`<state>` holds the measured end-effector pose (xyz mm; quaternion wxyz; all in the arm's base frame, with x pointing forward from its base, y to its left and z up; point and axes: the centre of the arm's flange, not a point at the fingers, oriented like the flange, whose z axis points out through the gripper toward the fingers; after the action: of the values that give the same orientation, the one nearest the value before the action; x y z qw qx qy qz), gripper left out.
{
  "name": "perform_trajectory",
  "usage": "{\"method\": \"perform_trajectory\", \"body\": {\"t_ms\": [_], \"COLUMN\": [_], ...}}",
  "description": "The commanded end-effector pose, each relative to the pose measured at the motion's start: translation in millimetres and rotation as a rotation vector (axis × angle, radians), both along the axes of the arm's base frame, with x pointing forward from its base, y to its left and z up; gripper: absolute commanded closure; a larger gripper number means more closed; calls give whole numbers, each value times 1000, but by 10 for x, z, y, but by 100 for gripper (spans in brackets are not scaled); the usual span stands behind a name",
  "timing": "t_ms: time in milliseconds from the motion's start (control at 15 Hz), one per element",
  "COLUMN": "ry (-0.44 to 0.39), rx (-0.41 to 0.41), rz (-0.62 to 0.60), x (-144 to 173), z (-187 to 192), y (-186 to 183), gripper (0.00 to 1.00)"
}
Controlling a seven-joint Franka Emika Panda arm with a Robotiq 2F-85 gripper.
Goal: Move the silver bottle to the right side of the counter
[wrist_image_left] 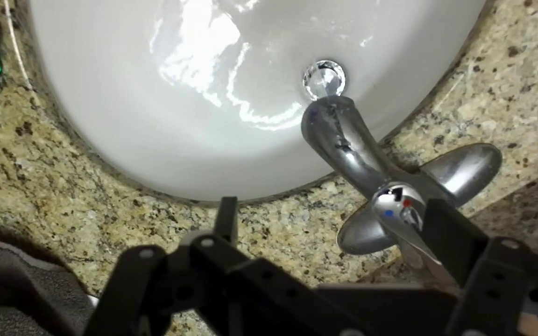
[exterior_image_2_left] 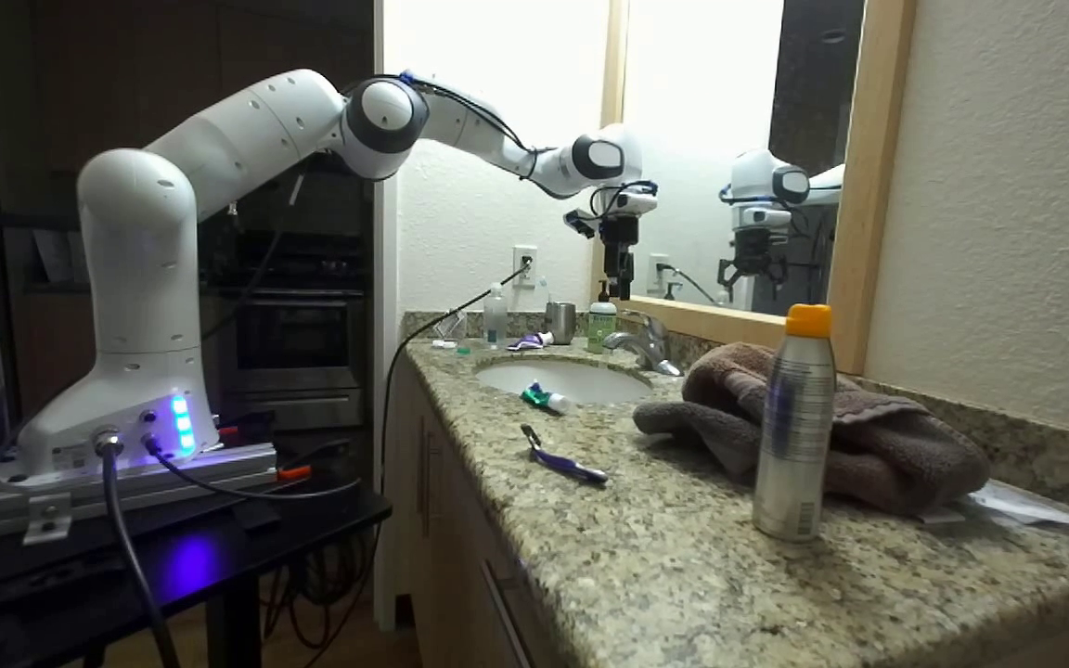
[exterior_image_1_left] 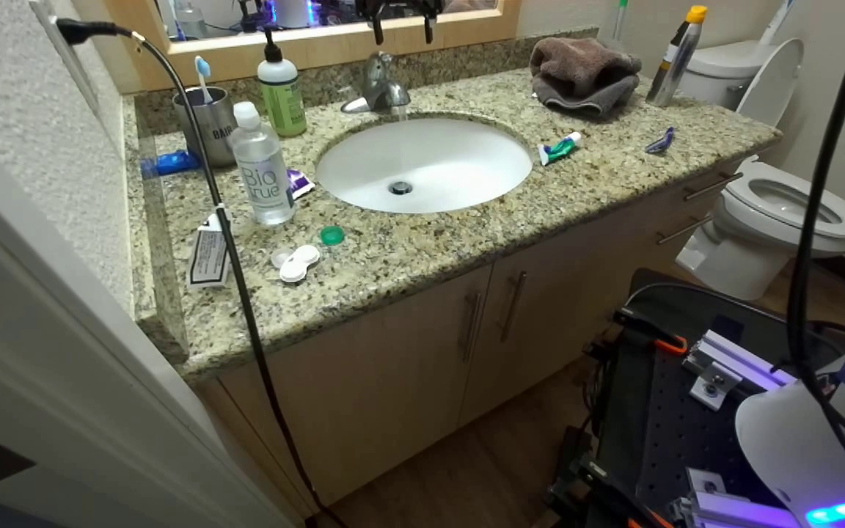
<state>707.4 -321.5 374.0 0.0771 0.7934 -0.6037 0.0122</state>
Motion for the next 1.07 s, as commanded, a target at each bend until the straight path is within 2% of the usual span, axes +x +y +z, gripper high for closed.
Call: {"method": "perform_trajectory", "body": {"t_ms": [0, 133, 333, 600, 867, 1000], "ry": [-45, -39, 16, 65, 197, 233], "rx": [-21, -26, -36, -38, 5, 25], "rz": [-66, -91, -152, -231, -323, -353], "x": [131, 130, 106, 77, -83, -174], "z": [-103, -182, -317, -337, -435, -522], "y": [-114, -94, -106, -377, -505, -570], "gripper": [0, 0, 0, 0, 0, 0]}}
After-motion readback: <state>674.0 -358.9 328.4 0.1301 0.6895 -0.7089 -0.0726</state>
